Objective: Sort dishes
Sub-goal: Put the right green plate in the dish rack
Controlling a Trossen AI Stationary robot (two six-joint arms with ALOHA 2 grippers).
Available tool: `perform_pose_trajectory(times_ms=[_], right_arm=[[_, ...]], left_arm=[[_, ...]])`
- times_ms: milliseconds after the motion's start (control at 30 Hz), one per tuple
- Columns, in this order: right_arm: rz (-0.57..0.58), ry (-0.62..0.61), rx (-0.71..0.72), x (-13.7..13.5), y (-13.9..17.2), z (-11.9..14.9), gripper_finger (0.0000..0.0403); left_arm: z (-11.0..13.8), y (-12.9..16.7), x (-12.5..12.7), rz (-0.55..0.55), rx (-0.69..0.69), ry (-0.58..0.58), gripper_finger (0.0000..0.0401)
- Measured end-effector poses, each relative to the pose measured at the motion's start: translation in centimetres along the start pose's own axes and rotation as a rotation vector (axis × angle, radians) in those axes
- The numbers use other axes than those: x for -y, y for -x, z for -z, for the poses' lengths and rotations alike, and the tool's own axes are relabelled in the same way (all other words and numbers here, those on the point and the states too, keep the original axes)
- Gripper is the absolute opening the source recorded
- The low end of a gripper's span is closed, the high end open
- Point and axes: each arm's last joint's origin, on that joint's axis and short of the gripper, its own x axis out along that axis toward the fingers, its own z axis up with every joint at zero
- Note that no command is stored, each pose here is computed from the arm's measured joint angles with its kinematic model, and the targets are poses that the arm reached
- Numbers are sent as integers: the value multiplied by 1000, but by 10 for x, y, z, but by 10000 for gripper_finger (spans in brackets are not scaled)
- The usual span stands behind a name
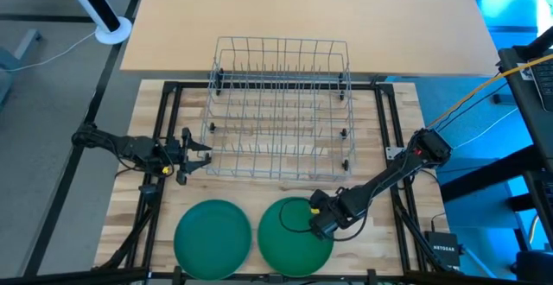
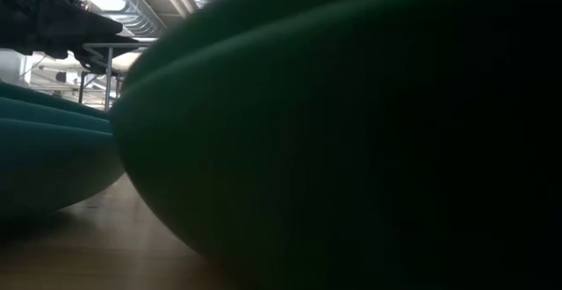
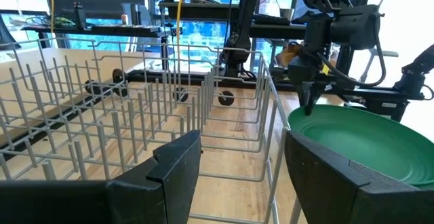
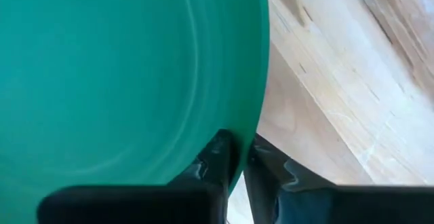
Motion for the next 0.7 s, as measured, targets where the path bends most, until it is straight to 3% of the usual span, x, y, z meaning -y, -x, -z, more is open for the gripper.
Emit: perform_pose_trajectory(times_ms=[700], right_arm=[[92,31,97,-13,47,-9,27]], left_arm=[[0,0,0,-1,0,0,205]])
